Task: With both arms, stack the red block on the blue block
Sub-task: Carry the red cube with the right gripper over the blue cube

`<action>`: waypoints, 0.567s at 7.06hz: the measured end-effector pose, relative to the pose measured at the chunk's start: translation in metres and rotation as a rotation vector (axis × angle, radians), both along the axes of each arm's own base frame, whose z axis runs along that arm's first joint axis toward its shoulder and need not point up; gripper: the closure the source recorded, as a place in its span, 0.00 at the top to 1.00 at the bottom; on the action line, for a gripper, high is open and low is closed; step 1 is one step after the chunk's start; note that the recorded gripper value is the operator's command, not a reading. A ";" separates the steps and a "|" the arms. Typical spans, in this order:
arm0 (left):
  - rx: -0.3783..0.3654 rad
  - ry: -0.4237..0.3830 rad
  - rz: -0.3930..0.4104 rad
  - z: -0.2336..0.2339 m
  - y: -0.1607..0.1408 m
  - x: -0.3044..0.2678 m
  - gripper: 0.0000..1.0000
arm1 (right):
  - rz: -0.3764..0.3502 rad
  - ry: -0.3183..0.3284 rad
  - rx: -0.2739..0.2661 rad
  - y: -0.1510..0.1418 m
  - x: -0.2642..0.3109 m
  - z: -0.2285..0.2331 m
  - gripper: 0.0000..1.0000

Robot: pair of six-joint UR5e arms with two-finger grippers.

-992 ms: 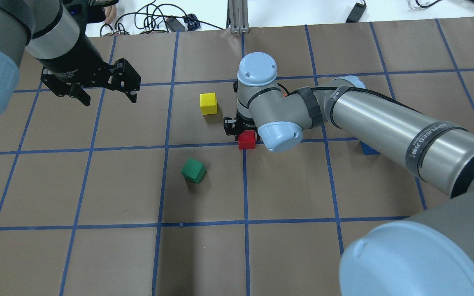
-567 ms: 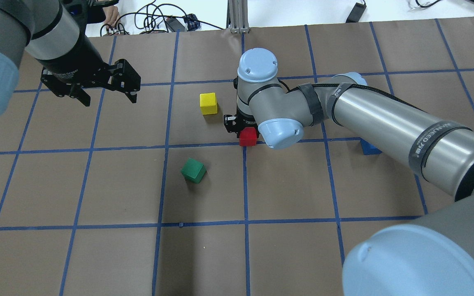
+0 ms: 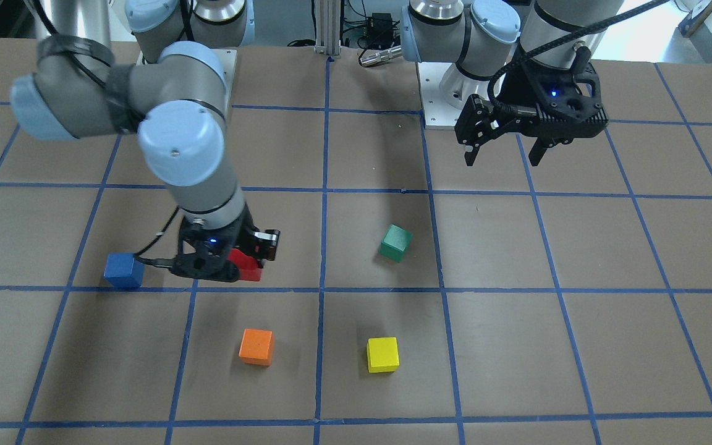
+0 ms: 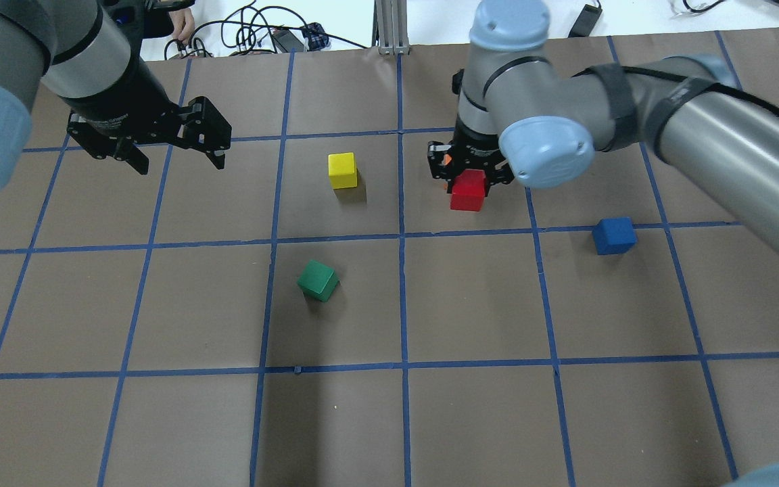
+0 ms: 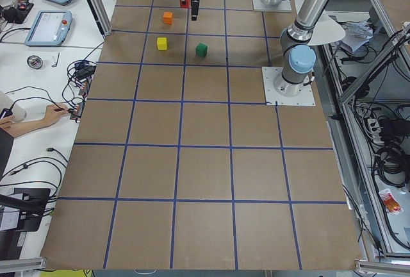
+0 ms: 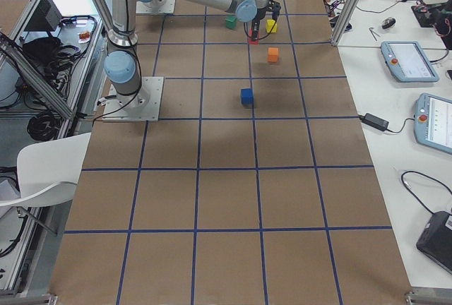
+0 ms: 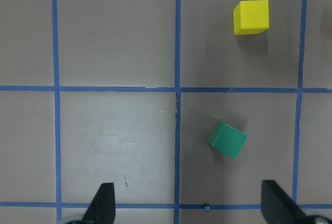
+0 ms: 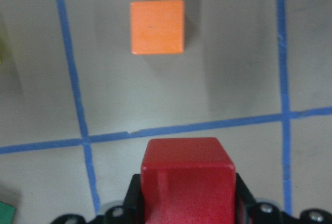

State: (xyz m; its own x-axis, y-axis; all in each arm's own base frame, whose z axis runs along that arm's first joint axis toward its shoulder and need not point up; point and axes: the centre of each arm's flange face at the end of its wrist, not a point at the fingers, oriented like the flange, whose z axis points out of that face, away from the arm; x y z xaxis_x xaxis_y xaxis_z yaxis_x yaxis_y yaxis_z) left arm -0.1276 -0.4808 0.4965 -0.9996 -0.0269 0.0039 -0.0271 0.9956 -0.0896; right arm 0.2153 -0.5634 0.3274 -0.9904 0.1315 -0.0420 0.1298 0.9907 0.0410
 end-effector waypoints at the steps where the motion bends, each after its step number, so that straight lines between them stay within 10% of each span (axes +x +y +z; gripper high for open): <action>1: -0.001 0.000 0.000 0.000 0.000 0.000 1.00 | 0.000 0.002 0.038 0.002 -0.046 0.016 0.00; 4: -0.001 0.000 -0.001 0.000 0.000 -0.001 1.00 | 0.067 0.020 0.116 0.013 -0.149 0.008 0.00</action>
